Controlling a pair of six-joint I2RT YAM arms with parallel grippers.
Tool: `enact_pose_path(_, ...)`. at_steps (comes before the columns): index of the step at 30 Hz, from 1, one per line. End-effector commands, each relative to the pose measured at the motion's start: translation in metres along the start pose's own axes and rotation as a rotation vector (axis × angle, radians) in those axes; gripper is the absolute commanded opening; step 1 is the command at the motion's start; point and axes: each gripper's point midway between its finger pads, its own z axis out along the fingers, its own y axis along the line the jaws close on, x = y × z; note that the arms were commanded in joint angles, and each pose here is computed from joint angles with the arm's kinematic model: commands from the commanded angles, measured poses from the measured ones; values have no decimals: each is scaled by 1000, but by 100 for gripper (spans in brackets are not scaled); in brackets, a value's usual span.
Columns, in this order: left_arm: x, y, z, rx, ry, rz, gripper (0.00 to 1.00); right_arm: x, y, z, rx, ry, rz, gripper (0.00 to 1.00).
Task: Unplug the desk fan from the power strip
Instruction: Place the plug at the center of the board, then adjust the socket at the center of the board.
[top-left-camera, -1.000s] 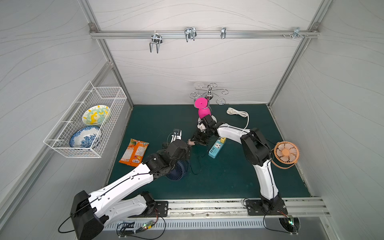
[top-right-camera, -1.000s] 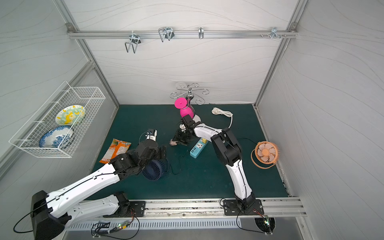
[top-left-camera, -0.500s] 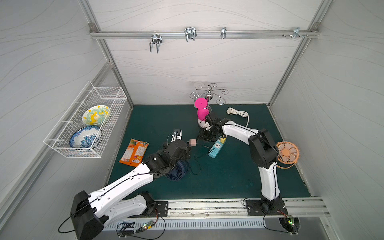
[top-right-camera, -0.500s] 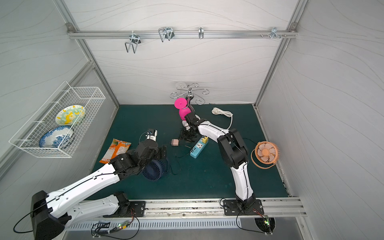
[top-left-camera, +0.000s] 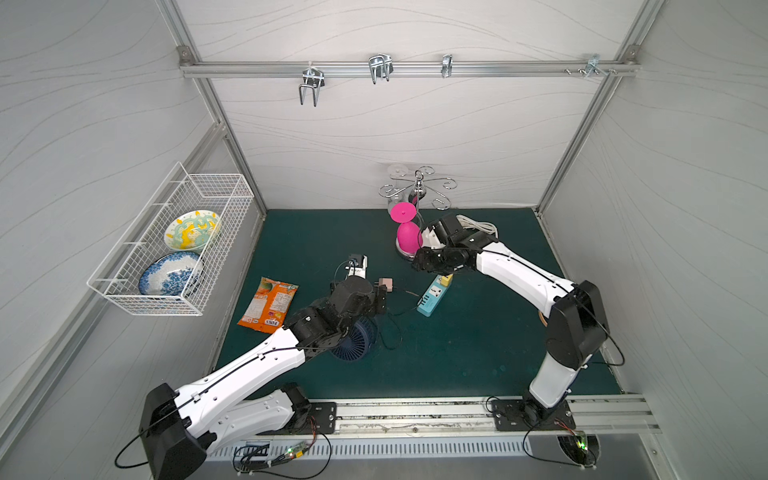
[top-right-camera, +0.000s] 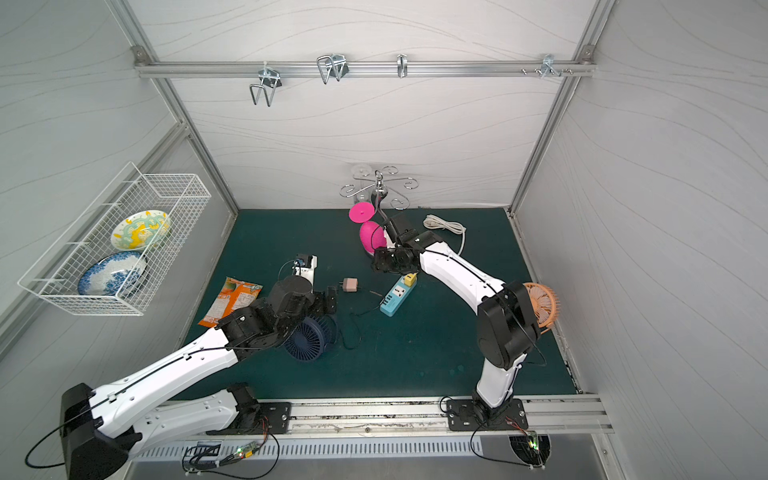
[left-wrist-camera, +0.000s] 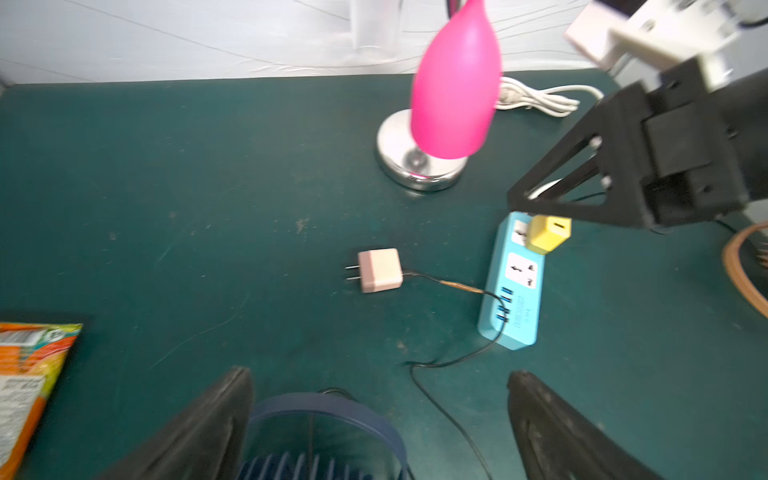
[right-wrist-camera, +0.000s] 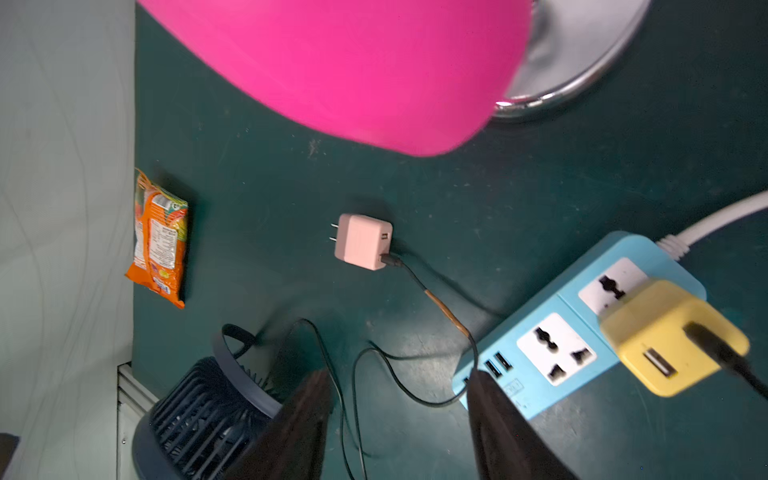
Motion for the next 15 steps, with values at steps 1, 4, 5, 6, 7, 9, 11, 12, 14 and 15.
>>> enact_pose_path(1, -20, -24, -4, 127, -54, -5, 96, 13, -11, -16, 34, 3, -9, 57)
enact_pose_path(4, -15, -39, 1, 199, -45, -10, 94, 19, -14, -35, 38, -32, -6, 57)
enact_pose_path(5, -13, -43, 4, 217, -37, -19, 94, 21, -17, -41, 42, -42, -6, 57)
enact_pose_path(6, -11, -48, 8, 235, -25, -23, 94, 22, -20, -48, 46, -53, 3, 57)
enact_pose_path(7, -9, -53, 11, 255, -14, -25, 95, 25, -25, -53, 53, -58, 13, 57)
enact_pose_path(9, -5, -67, 19, 290, 8, -22, 95, 29, -35, -70, 57, -89, 45, 58)
enact_pose_path(11, -1, -85, 26, 329, 25, -1, 95, 38, -51, -81, 68, -108, 84, 61)
enact_pose_path(12, 0, -94, 28, 346, 26, 13, 95, 41, -58, -87, 73, -123, 101, 62)
enact_pose_path(14, 10, -109, 36, 370, 52, 20, 95, 49, -72, -96, 88, -140, 135, 65)
enact_pose_path(15, 15, -115, 41, 388, 69, 6, 95, 52, -78, -101, 93, -148, 149, 67)
